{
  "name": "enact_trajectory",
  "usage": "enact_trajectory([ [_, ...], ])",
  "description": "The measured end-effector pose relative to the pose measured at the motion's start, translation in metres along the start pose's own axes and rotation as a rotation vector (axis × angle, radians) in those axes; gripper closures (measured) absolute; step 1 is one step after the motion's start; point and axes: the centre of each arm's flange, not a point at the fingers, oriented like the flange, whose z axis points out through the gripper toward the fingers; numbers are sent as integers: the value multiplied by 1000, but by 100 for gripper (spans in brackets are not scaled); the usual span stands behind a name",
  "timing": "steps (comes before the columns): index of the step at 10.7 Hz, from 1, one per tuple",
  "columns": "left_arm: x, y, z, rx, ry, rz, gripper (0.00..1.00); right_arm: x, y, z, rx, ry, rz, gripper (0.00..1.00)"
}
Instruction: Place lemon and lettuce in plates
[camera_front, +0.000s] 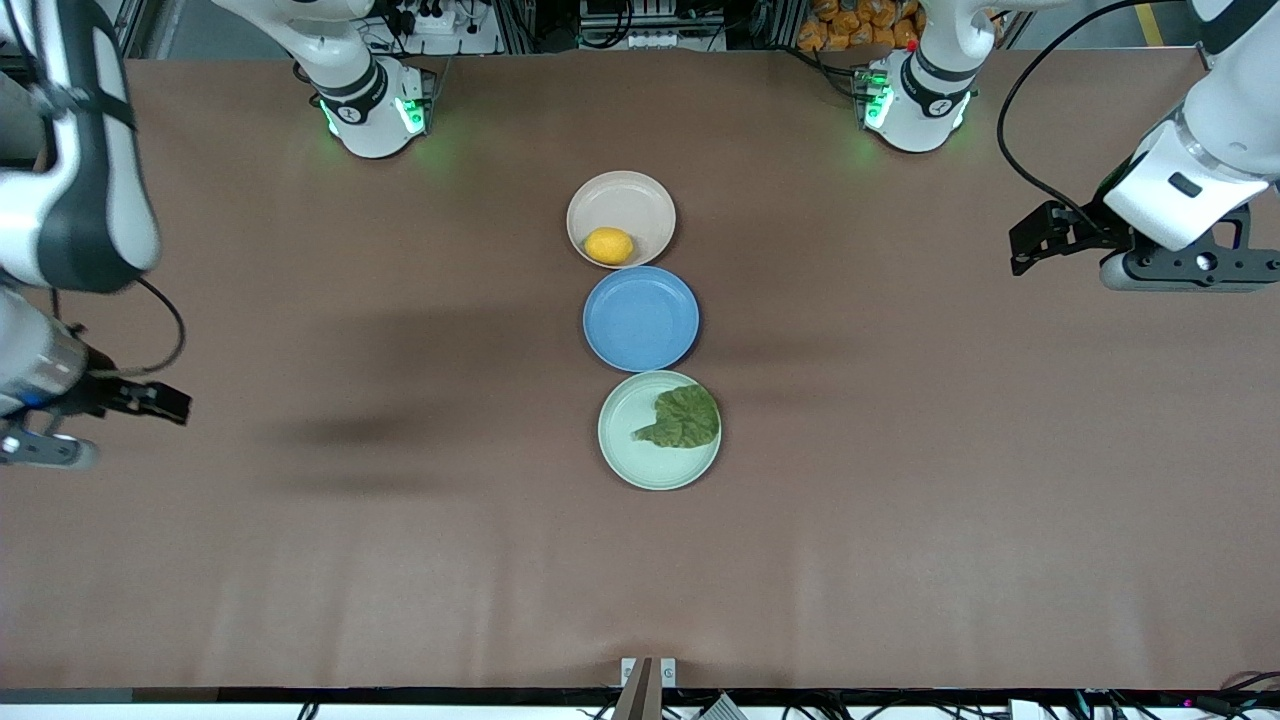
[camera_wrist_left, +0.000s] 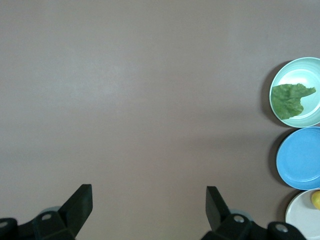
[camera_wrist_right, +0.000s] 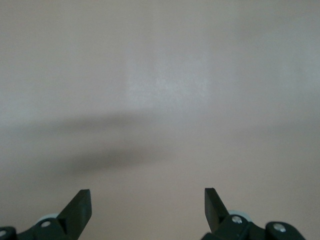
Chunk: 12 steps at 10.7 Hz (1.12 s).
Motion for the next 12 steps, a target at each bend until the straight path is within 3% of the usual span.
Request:
enact_trajectory([
  [4,0,7,-7,-2,13,15,0,-40,42,-98,45,-75,32,0],
  [8,1,9,-7,-2,13,19,0,-82,42,-171,118,-41,36,0],
  [12,1,7,-7,-2,14,16,0,-91,40,-186,127,-25,31,0],
])
